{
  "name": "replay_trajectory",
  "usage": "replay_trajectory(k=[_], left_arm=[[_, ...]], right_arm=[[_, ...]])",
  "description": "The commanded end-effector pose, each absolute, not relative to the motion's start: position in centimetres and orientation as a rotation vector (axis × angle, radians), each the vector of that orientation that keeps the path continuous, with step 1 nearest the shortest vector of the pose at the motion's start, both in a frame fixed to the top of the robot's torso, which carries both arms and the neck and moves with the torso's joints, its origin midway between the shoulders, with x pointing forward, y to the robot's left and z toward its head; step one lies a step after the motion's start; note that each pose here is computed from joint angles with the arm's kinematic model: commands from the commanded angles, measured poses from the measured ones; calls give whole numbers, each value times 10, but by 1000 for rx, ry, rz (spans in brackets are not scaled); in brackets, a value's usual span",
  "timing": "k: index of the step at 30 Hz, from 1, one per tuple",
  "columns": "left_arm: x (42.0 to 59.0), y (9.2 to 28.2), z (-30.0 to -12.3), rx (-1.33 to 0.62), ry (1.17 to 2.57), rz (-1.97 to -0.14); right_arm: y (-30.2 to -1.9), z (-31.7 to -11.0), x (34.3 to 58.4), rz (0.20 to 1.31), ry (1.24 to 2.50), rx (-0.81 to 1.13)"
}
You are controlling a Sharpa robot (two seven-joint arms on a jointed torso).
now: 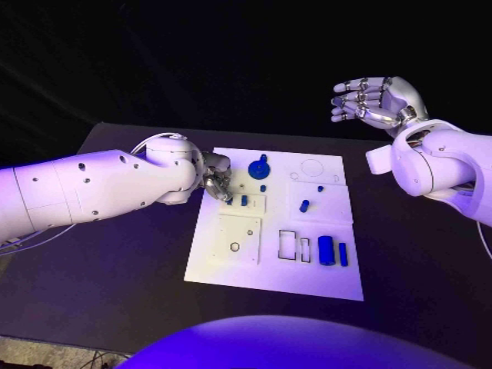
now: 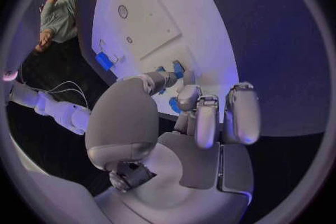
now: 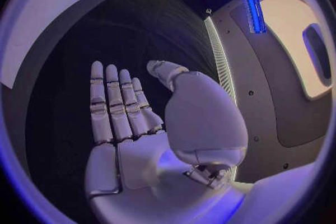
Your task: Assemble the parts on the task board
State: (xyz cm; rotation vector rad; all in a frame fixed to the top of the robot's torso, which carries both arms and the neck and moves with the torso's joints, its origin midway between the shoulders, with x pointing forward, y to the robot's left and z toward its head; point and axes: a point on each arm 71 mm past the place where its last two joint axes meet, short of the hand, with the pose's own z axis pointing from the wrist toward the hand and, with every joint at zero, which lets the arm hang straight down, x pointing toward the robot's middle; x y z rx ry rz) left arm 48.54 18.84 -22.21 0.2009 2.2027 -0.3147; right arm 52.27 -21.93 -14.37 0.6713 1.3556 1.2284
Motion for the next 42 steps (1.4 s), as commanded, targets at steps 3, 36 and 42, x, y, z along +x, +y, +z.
replay_trajectory(k=[3,36,42], left_arm=[[483,186,-224,234,2222,-320],[481,184,-225,199,2257,-353],[481,185,-225,181,2257,-363]], right_arm=[[-218,-144,522,1239,1363,669],[-219,-145,523,1236,1370,674],[-219,-145,523,1235,1375,677]])
